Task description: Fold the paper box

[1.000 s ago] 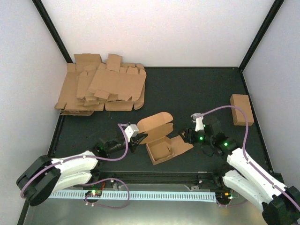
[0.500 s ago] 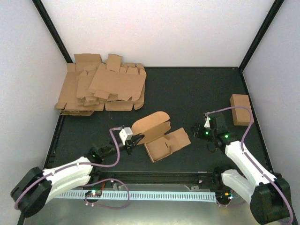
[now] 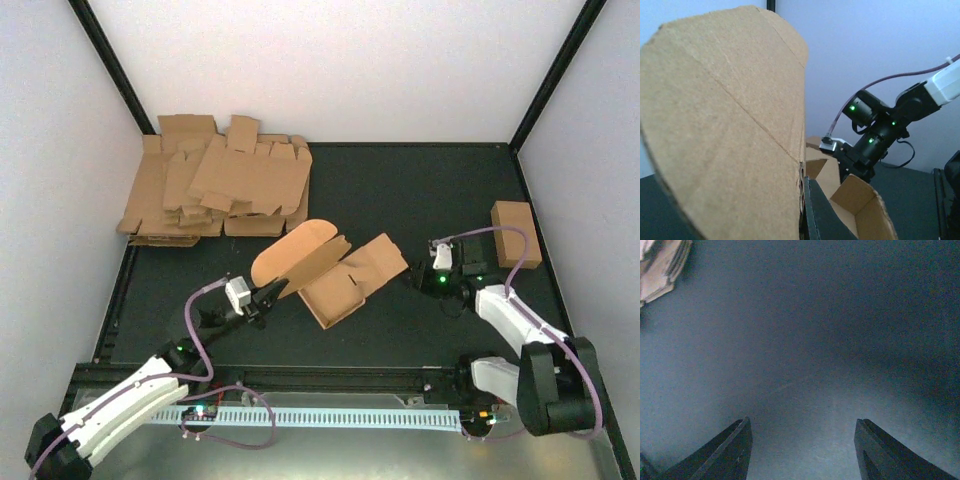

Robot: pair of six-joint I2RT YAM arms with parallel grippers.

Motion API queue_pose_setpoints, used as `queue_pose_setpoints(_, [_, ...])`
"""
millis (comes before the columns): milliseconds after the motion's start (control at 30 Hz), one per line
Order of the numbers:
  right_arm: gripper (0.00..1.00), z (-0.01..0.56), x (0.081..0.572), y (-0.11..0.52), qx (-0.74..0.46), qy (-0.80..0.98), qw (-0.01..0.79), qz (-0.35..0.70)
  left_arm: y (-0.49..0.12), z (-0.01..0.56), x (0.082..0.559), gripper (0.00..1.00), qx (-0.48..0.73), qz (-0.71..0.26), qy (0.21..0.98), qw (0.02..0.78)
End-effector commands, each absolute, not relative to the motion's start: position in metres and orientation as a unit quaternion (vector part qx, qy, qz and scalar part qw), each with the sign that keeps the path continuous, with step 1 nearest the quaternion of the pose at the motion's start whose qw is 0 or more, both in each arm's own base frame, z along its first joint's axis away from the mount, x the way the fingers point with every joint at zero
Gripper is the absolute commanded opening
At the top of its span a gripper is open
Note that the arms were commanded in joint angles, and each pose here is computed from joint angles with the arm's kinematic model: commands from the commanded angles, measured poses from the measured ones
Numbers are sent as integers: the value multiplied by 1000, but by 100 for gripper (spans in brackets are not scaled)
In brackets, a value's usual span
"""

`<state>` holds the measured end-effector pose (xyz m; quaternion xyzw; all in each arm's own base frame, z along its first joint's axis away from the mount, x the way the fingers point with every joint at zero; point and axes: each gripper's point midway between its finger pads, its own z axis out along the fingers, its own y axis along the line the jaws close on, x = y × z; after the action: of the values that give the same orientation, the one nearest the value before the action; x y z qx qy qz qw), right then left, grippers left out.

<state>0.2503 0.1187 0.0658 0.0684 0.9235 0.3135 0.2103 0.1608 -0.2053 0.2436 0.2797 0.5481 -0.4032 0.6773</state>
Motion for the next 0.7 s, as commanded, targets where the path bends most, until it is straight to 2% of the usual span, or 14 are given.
queue_pose_setpoints(0, [60, 88, 260, 144, 9, 890, 227, 396, -203, 254, 157, 2, 276, -413, 542, 678])
queue_pose_setpoints(200, [60, 149, 241, 184, -91, 789, 232, 561, -201, 266, 155, 1, 274, -412, 530, 689])
queue_pose_setpoints(433, [58, 182, 221, 199, -136, 742, 245, 609, -208, 264, 158, 2, 280, -421, 534, 678])
queue_pose_setpoints(667, [58, 170, 213, 214, -159, 753, 222, 599, -212, 269, 157, 2, 286, -428, 530, 674])
